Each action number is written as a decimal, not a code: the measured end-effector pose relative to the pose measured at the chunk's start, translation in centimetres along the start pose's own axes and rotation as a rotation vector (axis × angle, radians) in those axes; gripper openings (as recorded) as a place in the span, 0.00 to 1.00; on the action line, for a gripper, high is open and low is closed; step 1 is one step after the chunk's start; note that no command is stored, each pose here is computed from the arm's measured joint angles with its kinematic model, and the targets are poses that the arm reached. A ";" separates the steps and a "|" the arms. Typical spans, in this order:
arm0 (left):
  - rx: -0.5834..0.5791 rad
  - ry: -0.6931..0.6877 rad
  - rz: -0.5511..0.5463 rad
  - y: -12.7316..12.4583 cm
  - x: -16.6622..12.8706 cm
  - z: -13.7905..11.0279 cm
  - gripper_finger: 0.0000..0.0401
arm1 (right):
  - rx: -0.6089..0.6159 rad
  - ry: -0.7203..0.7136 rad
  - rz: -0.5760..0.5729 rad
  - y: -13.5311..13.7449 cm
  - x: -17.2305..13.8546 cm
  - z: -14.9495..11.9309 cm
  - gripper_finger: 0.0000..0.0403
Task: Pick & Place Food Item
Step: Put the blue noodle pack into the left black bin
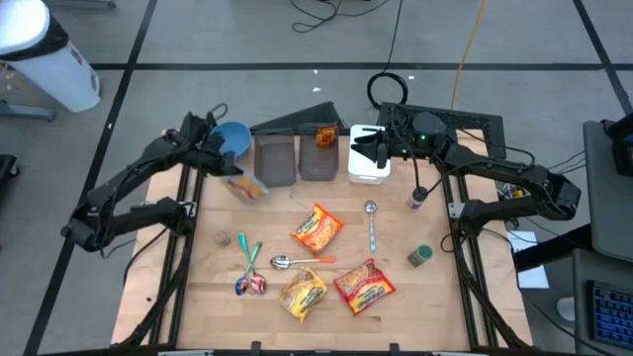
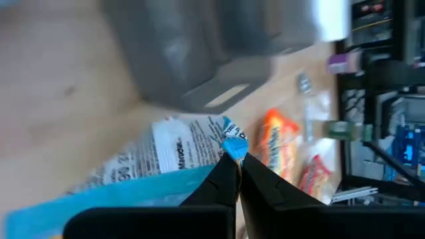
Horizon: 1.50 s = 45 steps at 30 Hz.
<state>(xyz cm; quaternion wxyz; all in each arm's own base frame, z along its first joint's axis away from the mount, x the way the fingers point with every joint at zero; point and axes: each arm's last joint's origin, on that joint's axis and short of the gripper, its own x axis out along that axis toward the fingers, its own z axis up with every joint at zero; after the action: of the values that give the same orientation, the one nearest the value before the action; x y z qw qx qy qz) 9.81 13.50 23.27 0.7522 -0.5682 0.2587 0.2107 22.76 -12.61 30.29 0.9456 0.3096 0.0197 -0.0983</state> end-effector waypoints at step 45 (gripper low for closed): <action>0.518 -0.047 -0.193 -19.8 -0.1 6.2 0.01 | 0.194 0.109 0.409 0.9 6.2 -1.6 0.74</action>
<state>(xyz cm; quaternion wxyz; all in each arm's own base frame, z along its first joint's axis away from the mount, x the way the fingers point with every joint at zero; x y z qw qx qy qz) 22.74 14.17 39.43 0.8948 -0.3738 0.2313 0.0779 29.03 -12.05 28.89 0.9090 0.4016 -0.0018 0.1109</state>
